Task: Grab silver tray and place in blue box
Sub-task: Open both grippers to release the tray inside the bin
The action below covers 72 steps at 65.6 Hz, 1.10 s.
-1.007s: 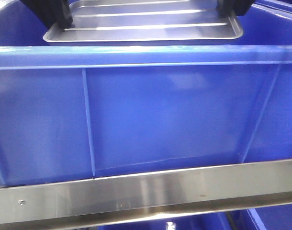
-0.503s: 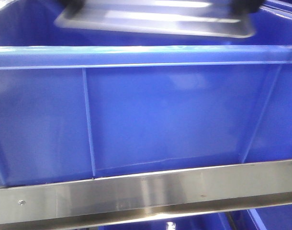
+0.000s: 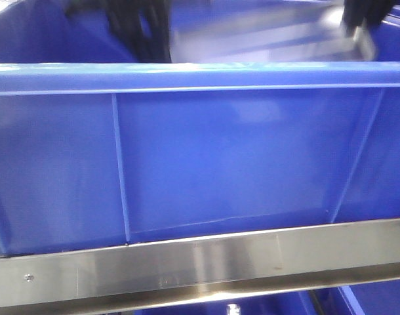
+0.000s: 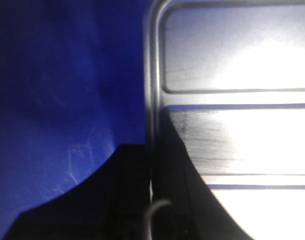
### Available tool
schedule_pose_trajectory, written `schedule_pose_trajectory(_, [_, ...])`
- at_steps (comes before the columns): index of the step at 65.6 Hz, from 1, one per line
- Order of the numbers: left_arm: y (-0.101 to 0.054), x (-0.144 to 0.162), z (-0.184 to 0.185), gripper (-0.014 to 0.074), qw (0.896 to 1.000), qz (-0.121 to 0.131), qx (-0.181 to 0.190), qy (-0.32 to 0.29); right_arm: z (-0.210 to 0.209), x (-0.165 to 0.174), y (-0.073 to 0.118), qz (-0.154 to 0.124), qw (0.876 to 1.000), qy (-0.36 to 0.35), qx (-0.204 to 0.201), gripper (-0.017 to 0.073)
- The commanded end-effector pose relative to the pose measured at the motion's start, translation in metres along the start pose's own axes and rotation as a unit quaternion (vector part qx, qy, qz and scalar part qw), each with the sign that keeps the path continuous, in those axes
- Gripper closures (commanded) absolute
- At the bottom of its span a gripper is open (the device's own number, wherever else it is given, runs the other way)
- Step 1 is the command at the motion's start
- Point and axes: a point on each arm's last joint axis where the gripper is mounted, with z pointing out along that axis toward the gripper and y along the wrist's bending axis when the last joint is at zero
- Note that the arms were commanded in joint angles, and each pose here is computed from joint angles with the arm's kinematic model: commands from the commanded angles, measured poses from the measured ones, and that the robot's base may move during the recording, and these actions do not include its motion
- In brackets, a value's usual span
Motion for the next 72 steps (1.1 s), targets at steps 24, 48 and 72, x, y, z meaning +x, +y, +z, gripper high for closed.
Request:
schedule_pose_trajectory(24, [0.002, -0.012, -0.015, 0.0370, 0.999, 0.024, -0.002, -0.042, 0.033, -0.015, 0.012, -0.023, 0.999, -0.022, -0.014, 0.0283])
schedule_pose_trajectory(48, [0.004, -0.013, -0.052, 0.0180, 0.998, 0.020, 0.005, -0.065, -0.019, -0.014, 0.002, -0.013, 0.998, -0.065, -0.022, -0.0012])
schedule_pose_trajectory(72, [0.018, 0.015, -0.170, 0.0484, 0.989, 0.028, 0.012, -0.148, -0.114, 0.019, -0.024, 0.005, 0.991, -0.129, -0.033, 0.0280])
